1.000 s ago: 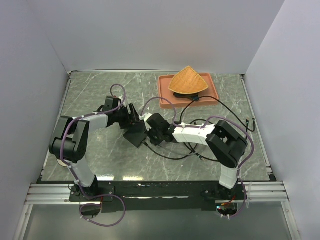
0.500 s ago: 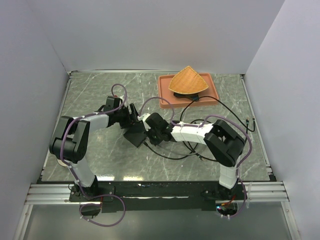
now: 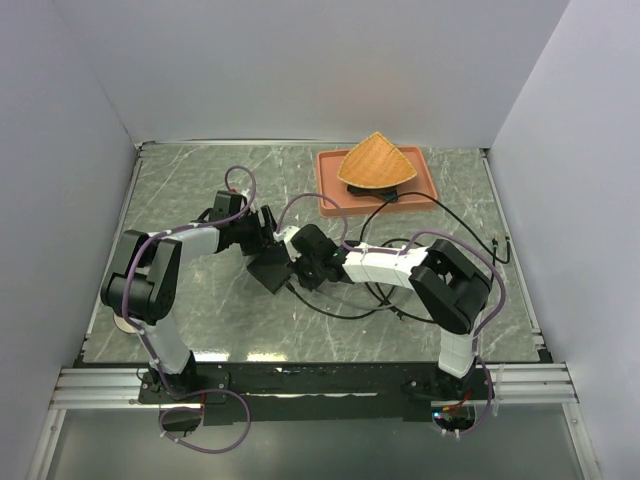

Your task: Insert the plug into the switch port

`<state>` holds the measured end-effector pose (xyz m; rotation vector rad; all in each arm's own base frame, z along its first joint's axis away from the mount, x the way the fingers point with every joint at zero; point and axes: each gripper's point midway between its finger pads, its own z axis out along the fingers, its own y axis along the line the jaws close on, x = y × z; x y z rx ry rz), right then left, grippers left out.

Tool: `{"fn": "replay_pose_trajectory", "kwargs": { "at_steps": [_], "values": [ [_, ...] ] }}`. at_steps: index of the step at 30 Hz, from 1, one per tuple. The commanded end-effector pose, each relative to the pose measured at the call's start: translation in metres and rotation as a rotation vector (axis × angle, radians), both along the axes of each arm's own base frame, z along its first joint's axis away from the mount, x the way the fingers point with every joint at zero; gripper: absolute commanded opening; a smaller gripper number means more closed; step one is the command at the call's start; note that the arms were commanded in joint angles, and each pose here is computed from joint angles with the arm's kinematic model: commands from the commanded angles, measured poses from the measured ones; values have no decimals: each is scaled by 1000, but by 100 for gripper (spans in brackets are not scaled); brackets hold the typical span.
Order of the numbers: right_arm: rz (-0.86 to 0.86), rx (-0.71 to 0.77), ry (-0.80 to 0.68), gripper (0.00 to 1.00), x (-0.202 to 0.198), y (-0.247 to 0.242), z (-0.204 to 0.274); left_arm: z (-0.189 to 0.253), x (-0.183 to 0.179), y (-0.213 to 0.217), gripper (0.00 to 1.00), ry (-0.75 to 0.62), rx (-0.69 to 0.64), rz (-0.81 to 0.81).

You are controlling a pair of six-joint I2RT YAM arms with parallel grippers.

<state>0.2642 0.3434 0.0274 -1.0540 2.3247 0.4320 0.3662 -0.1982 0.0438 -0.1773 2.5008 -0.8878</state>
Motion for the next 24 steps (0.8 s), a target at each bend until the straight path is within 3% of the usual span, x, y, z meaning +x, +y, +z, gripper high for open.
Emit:
{"fn": "replay_pose_trajectory", "kwargs": {
  "at_steps": [1,19,24],
  "values": [
    [12,170,-150,0,27,37,64,-6,-12,-12,78,47,-7,-53],
    [-111,36,-199,0,63,24,46,-4,-13,-13,77,44,-2,-72],
    [-125,75,-198,0,61,27,44,-3,-14,-14,77,44,-10,-74]
  ]
}}
